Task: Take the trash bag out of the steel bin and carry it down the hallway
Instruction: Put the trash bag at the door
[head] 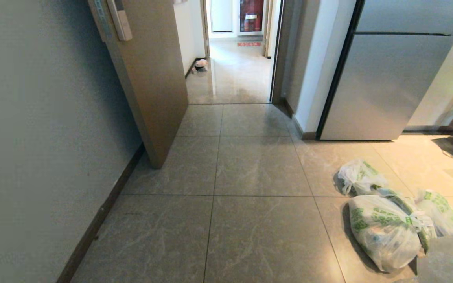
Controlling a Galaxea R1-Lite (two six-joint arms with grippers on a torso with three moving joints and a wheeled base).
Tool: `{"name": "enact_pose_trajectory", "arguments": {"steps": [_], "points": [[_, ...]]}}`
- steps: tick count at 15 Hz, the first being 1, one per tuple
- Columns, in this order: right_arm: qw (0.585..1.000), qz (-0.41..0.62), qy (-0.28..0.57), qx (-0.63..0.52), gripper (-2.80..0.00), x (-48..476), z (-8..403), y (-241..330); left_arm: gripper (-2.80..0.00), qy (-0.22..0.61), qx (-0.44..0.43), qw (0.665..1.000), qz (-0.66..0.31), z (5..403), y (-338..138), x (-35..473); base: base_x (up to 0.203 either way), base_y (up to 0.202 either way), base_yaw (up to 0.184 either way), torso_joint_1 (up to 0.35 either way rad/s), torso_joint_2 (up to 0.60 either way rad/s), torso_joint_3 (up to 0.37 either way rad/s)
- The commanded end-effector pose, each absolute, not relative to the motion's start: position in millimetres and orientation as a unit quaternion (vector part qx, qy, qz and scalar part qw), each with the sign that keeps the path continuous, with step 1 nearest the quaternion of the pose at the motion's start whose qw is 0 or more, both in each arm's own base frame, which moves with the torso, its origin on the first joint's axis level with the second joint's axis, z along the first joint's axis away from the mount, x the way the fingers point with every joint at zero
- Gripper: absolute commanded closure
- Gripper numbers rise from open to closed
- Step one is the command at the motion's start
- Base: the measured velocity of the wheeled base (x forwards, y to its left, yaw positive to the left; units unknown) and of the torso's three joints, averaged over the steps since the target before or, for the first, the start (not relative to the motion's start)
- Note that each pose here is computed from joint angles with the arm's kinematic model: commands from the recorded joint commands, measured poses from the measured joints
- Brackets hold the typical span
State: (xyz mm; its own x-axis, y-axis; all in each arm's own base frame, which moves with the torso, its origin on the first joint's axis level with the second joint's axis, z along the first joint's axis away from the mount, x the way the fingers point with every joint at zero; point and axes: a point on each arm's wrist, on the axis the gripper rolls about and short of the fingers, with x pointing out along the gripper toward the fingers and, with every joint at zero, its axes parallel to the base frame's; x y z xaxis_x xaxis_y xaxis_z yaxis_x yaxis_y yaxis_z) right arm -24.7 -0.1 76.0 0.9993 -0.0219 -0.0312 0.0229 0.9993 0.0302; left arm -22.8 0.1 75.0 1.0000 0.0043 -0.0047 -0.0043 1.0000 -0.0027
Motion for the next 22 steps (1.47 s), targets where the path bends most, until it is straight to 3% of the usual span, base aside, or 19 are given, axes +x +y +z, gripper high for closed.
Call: {"name": "enact_pose_trajectory", "arguments": {"steps": [1,22], "points": [[1.000,-0.011,0.016,0.015,0.00,-24.6,76.2,-0.1,0.00,0.002,-0.002,1.000,0.002,75.0,0.1,-22.8,0.192,0.000,0.001,-0.002,0.01,0.001],[1.000,-0.012,0.016,0.015,0.00,-24.6,76.2,-0.1,0.00,0.002,-0.002,1.000,0.002,75.1,0.1,-22.8,0.193,0.000,0.001,0.003,0.00,0.002]]}}
